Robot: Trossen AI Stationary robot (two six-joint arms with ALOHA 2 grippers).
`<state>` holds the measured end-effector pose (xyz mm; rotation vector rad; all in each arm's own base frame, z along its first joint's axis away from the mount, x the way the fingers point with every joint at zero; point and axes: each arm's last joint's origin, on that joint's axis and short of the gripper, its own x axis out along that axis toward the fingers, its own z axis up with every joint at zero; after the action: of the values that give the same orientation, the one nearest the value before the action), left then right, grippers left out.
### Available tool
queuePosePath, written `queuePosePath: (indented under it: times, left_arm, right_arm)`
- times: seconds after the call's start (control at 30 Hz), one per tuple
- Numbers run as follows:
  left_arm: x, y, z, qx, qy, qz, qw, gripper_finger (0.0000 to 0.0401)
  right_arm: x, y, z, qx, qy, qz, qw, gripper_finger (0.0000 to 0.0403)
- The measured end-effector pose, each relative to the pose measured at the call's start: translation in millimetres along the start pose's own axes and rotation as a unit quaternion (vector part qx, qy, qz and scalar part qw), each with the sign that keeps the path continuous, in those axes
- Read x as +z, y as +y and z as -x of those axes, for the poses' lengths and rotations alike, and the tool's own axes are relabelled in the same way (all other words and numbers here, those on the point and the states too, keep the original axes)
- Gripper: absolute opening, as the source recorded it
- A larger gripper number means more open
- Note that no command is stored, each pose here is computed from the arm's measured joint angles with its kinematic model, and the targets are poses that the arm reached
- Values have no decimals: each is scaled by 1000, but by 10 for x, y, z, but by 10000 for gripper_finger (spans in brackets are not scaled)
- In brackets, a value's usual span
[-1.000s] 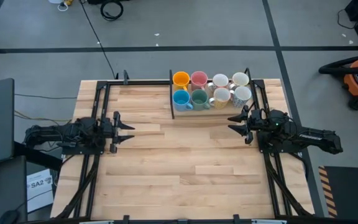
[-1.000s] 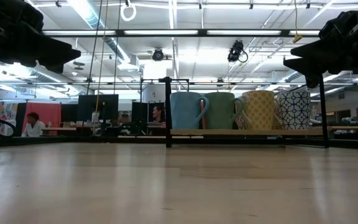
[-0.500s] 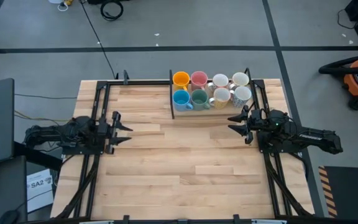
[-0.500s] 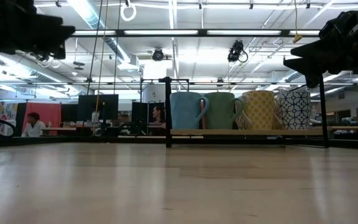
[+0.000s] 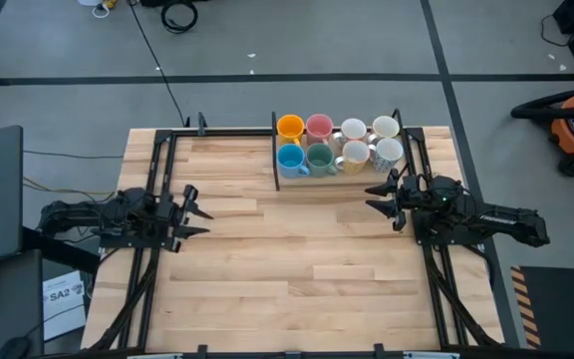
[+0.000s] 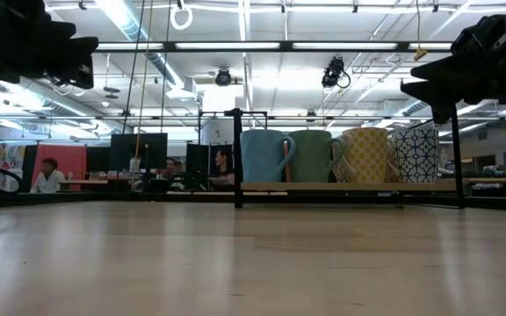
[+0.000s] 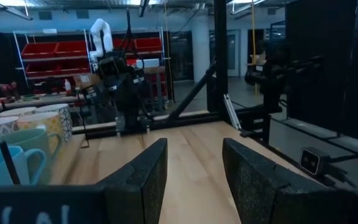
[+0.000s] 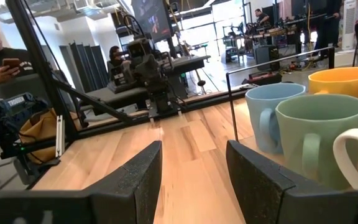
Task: Place coffee mugs
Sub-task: Return to Home Position
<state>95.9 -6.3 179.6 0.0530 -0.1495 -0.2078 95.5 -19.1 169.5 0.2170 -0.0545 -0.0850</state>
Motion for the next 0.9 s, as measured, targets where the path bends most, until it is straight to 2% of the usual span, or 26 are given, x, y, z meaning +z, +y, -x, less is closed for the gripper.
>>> queuePosePath:
  times: [0.37, 0.9]
  left_arm:
    - [-85, 6, 0, 13, 44, 11, 999, 160]
    - [-58, 7, -3, 14, 29, 6, 999, 160]
  right_arm:
    - [6, 1, 0, 1, -3, 0, 1000, 185]
    - [6, 1, 0, 1, -3, 1, 1000, 185]
